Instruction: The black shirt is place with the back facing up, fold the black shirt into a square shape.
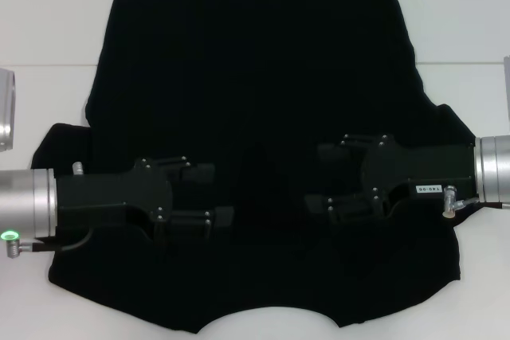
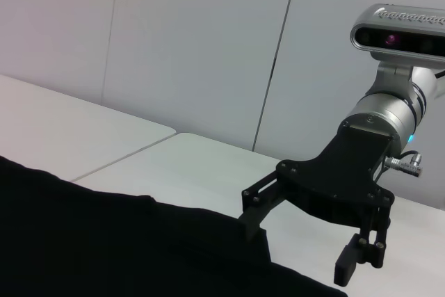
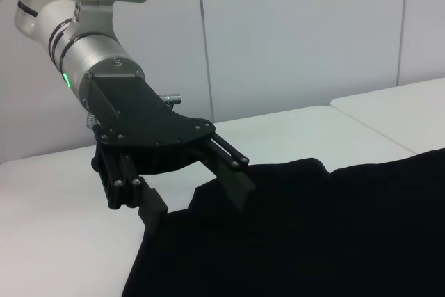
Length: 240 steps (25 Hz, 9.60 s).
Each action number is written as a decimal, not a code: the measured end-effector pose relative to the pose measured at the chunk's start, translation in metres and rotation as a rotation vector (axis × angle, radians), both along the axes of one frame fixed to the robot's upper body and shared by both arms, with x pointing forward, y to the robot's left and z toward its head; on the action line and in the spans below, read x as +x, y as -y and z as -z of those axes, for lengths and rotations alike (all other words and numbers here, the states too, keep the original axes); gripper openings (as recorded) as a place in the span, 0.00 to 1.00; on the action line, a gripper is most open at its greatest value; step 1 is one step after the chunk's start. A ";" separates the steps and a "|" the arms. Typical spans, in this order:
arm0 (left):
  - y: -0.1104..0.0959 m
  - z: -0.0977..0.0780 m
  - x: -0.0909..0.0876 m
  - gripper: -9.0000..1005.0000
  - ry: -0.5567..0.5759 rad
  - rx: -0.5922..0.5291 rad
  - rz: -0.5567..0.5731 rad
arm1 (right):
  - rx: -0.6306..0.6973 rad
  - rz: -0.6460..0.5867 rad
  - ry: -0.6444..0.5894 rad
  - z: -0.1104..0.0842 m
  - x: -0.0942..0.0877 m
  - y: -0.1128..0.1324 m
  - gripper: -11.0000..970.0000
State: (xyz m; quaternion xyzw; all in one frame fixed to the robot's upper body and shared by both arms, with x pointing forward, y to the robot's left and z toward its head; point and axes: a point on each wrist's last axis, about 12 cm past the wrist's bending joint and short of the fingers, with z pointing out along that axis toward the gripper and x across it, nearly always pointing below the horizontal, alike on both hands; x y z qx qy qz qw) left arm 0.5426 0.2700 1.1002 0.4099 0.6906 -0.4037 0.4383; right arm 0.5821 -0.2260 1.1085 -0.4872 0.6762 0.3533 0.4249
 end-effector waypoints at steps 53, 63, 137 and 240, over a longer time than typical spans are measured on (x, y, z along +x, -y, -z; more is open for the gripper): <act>-0.107 -0.013 0.017 0.82 -0.568 -0.002 -0.823 | 0.172 0.104 -0.006 -0.004 0.003 -0.002 0.95; -0.115 -0.006 0.017 0.81 -0.663 0.055 -0.939 | 0.165 0.082 0.000 -0.007 0.005 -0.005 0.95; -0.107 0.015 0.029 0.15 -0.614 0.280 -0.941 | 0.184 0.083 -0.007 -0.004 0.001 -0.007 0.96; 0.074 0.003 0.011 0.87 0.247 -0.146 0.091 | 0.124 0.655 -0.571 -0.017 0.014 0.102 0.84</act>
